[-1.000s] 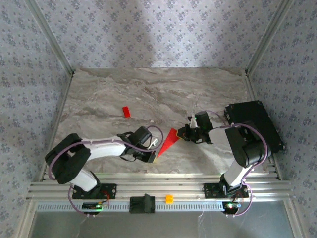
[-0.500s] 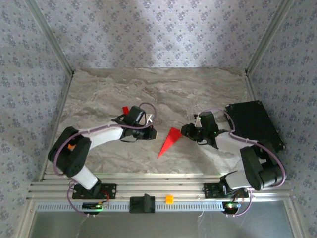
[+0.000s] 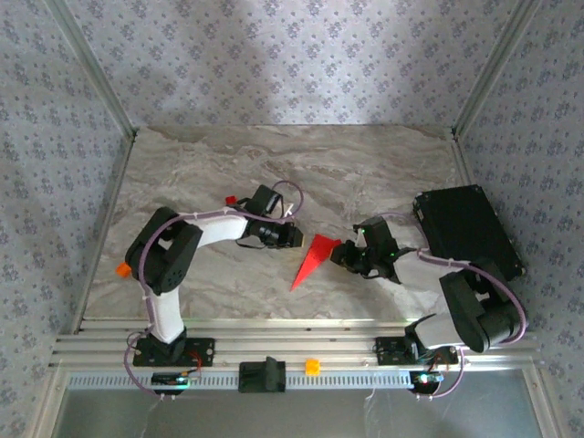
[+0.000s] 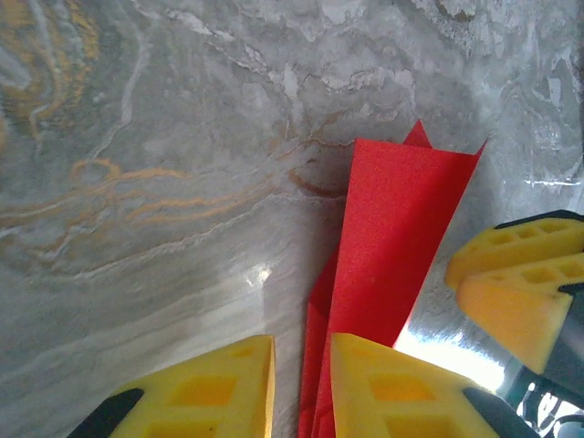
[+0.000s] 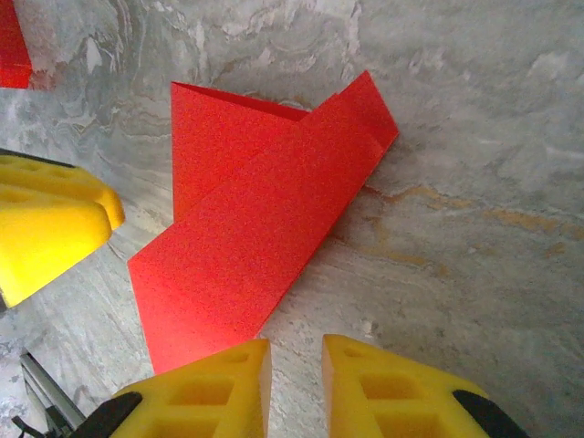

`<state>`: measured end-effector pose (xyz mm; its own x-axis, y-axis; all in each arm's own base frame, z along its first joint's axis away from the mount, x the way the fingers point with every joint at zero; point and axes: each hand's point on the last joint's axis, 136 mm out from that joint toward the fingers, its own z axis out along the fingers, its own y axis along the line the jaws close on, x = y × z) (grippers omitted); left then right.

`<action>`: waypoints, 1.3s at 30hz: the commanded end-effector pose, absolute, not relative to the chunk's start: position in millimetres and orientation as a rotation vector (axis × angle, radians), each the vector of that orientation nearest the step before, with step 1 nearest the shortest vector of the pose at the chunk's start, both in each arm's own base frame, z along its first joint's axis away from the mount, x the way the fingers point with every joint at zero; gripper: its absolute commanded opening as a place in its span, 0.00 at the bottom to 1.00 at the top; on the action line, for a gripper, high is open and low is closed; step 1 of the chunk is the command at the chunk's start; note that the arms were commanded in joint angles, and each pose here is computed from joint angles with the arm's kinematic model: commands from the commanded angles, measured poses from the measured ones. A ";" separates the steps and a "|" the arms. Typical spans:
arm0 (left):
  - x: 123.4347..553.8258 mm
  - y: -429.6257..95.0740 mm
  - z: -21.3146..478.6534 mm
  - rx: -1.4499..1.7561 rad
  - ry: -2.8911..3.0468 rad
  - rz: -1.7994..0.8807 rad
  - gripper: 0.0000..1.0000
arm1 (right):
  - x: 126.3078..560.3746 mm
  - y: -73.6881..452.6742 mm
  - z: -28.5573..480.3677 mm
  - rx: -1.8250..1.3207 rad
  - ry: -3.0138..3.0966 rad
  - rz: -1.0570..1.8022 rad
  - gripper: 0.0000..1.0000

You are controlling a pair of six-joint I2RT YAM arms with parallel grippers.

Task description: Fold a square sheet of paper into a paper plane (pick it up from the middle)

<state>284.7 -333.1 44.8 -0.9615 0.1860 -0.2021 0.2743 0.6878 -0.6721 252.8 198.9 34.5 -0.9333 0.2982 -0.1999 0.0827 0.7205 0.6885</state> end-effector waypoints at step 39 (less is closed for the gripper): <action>258.4 -372.1 67.6 0.655 2.724 -1.284 0.15 | 264.2 207.6 31.2 0.352 2.624 1.076 0.23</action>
<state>261.3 -368.7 43.7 -0.9270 0.3378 -0.1628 0.3444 0.5952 -0.7260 257.0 204.3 23.0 -0.9412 0.3086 -0.1374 0.1345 0.7155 0.6855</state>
